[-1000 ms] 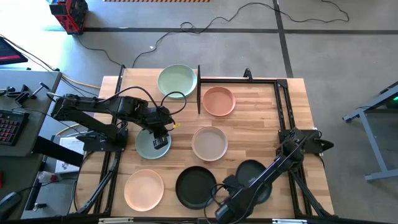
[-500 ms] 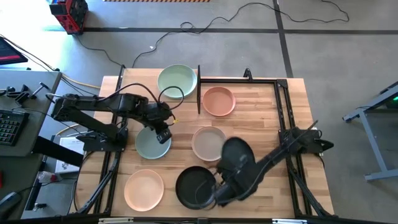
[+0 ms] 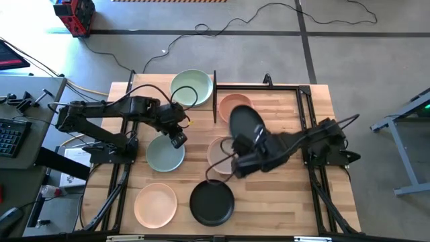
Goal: Place and stack plates onto a shelf
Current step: Stack the dark blue plate on top of the green plate on the shelf
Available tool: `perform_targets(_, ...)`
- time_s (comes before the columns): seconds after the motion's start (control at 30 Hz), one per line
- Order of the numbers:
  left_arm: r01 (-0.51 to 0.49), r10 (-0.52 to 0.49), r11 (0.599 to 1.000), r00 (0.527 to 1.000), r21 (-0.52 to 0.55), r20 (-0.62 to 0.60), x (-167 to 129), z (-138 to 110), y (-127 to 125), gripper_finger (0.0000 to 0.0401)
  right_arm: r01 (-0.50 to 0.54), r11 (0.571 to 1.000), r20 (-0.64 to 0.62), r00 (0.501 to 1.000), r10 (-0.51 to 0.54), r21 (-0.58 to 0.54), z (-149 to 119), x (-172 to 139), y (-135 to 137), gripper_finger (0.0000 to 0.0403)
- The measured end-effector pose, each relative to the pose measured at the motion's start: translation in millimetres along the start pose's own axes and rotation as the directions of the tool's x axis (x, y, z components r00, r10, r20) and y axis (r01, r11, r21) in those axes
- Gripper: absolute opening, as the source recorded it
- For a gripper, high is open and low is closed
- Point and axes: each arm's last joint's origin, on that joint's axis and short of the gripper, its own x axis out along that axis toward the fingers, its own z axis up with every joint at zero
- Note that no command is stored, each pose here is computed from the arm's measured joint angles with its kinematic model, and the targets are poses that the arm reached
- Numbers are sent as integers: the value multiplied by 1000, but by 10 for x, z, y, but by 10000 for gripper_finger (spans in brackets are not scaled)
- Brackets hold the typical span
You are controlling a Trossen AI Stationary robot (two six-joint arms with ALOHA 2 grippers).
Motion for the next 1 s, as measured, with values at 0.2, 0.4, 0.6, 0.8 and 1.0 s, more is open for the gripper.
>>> perform_targets(0.2,-12,11,999,1000,-46,-16,54,15,-10,88,-8,975,-20,1000,3,-221,139,36,-216,0)
perform_targets(0.4,-38,28,982,998,-187,-56,186,86,22,115,-93,877,-96,994,53,-471,222,120,-318,0)
perform_targets(0.6,-32,8,932,998,-362,-70,229,177,129,117,-167,735,-146,985,93,-657,274,174,-386,0)
perform_targets(0.8,41,-57,874,998,-484,-17,224,299,201,117,-220,592,-181,975,127,-775,303,205,-427,0)
perform_targets(1.0,151,-119,841,988,-519,94,210,443,217,117,-264,493,-212,964,159,-829,339,242,-479,0)
